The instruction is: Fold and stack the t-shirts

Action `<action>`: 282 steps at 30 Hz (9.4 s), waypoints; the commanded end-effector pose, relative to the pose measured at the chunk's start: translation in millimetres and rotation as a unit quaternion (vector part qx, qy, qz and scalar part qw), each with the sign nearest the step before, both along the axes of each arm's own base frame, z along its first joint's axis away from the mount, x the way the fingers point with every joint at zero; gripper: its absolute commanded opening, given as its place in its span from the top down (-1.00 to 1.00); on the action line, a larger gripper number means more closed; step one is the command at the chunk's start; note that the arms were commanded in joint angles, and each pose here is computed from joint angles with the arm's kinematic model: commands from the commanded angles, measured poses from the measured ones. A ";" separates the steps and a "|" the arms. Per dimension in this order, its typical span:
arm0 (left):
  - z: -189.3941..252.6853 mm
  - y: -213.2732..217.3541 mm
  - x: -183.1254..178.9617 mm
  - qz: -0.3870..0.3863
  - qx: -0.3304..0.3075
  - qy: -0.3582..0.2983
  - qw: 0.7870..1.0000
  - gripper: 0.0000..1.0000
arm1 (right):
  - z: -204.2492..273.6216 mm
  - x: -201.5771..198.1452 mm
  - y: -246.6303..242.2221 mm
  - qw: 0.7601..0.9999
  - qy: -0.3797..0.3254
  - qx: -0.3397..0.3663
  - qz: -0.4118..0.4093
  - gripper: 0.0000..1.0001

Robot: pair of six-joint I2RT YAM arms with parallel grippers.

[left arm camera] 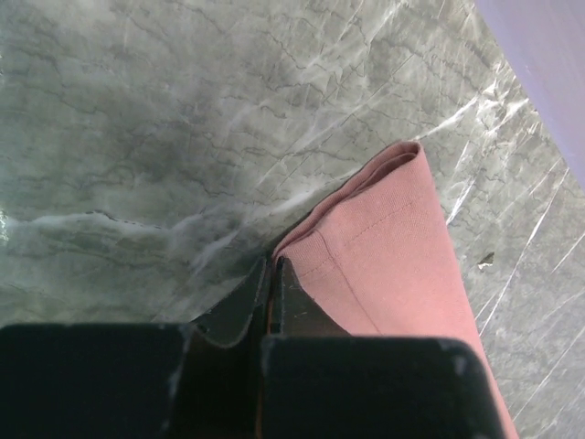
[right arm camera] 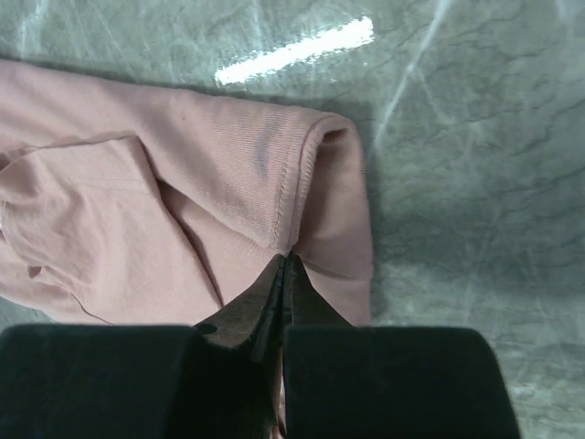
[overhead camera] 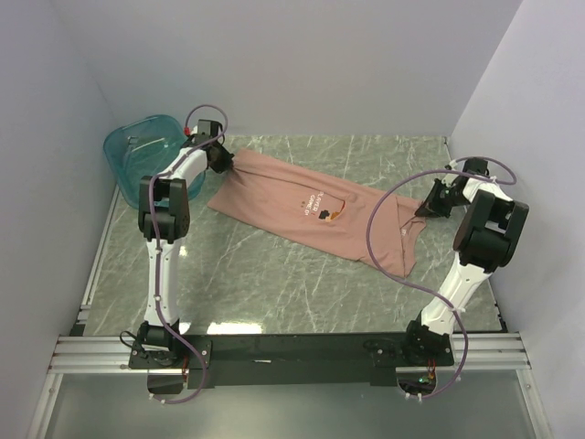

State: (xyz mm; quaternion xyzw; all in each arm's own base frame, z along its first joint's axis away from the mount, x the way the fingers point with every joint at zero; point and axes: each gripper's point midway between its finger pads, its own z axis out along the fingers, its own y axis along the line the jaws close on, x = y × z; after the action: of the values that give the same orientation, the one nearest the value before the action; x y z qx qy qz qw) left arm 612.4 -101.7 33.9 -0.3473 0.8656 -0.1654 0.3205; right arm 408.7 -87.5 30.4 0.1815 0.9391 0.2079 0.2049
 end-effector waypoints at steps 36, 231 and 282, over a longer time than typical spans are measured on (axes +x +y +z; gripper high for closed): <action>246.2 48.2 -120.7 -0.130 0.019 -0.286 0.949 -0.41 | 103.3 -114.9 174.5 0.768 -0.216 -0.094 0.595 0.21; -11.4 -304.7 -152.4 -0.664 0.065 -0.158 0.728 -0.07 | 111.7 -89.6 129.9 0.925 -0.221 0.060 0.303 0.02; 293.1 -15.6 -126.5 -0.110 0.165 -0.302 0.932 -0.58 | 91.4 -149.5 363.7 0.444 -0.397 -0.188 0.781 -0.08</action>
State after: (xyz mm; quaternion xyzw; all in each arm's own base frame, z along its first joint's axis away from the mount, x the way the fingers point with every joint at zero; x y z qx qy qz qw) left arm 509.3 -179.3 273.7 -0.0509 0.8154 -0.2236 0.5315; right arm 248.4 237.3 117.2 -0.6860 0.6282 0.2341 0.2829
